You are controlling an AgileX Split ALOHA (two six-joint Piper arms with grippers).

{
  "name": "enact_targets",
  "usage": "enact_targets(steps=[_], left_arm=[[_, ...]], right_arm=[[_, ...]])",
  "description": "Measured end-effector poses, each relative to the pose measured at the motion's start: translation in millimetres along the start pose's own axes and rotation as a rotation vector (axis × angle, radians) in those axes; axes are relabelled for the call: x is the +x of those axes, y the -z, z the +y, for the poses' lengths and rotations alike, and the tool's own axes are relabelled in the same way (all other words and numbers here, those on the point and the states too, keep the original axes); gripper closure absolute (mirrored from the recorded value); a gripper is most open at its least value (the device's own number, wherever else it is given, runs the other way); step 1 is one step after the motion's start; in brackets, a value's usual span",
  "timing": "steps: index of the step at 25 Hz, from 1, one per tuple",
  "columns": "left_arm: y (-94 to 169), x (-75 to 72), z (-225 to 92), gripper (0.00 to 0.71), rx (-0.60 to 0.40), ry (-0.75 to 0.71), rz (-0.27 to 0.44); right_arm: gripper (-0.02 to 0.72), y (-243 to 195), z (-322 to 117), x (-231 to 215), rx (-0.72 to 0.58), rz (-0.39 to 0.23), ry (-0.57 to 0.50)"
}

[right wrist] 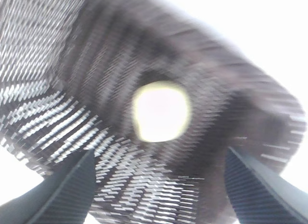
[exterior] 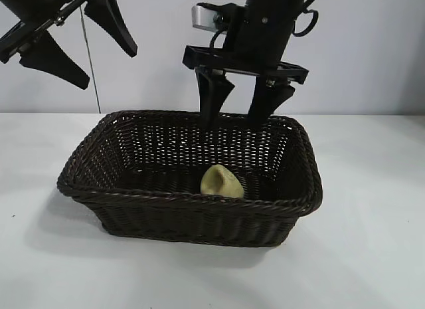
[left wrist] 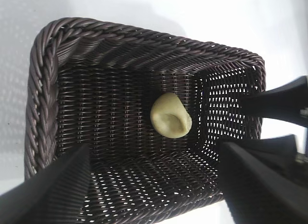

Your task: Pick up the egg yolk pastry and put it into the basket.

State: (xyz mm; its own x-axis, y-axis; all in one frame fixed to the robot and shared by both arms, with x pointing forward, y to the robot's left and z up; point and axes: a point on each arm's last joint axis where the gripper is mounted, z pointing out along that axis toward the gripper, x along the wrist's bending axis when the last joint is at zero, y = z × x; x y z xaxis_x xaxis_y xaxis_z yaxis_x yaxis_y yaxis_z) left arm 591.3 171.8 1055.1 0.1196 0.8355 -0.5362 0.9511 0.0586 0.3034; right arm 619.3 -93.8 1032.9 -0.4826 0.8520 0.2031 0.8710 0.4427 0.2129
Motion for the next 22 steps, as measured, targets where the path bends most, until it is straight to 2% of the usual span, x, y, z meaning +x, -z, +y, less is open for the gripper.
enact_targets(steps=[15,22], left_arm=[[0,0.0,0,0.171,0.000,0.000,0.000],[0,0.0,0,0.171,0.000,0.000,0.000]], right_arm=[[0.164,96,-25,-98,-0.211,-0.080,-0.231],[0.164,89,-37,-104,-0.170,-0.067,-0.257]])
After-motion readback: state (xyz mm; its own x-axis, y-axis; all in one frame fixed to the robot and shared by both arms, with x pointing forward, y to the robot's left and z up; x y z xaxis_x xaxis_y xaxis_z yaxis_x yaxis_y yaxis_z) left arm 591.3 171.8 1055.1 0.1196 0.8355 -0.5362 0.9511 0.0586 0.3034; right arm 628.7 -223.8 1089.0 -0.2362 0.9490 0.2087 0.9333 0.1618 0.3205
